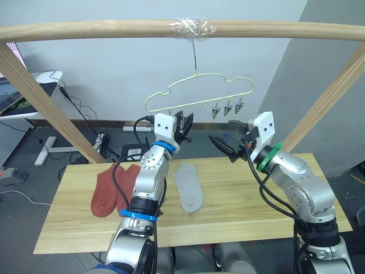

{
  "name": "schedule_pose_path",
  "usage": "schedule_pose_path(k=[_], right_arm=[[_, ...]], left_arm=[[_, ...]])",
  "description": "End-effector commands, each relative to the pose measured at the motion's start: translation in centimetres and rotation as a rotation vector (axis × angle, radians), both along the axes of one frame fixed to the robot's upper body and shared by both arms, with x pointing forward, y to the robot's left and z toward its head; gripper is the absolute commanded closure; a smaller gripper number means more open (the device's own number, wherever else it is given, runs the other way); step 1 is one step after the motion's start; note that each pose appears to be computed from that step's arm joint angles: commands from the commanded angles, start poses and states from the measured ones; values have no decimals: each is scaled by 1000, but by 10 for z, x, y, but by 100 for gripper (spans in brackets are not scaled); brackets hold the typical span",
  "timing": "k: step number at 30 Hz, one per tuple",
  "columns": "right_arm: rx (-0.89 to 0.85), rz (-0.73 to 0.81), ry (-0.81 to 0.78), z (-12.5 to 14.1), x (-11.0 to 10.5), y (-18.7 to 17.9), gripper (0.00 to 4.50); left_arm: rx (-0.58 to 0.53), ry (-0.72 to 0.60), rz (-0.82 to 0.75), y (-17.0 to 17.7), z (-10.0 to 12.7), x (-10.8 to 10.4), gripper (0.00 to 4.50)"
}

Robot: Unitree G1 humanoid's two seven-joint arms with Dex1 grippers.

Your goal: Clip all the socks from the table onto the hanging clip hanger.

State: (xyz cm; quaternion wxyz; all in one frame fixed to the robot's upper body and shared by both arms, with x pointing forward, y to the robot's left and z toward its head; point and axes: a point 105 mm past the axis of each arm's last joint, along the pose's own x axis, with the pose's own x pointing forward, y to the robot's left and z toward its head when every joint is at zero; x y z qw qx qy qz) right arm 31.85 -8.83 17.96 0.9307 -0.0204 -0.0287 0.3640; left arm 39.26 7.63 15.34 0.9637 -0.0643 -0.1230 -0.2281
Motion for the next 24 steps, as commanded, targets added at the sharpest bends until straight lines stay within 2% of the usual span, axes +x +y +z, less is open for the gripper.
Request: schedule_pose_path(k=[1, 4, 5, 8, 11, 14, 17, 24], right_arm=[[16, 5, -51, 13, -2, 1, 0], [17, 2, -53, 14, -1, 0, 0], [18, 1, -53, 14, -1, 0, 0], [18, 1, -53, 14, -1, 0, 0], [20, 1, -53, 14, -1, 0, 0], [19, 4, -52, 14, -1, 1, 0], [-2, 9, -37, 8, -1, 3, 0], [-289, 18, 140, -75, 10, 23, 0]], left_arm=[[-13, -61, -19, -5, 18, 0, 258], [-15, -54, -25, -6, 16, -1, 258], [-13, -52, -24, -6, 16, 0, 296], [-11, -47, -20, -5, 15, 0, 371], [-11, -44, -19, -5, 14, 0, 420], [-10, -40, -20, -4, 13, -1, 446], [-4, -27, -26, -4, 11, -1, 450], [-10, 27, -31, 14, 13, 3, 450]])
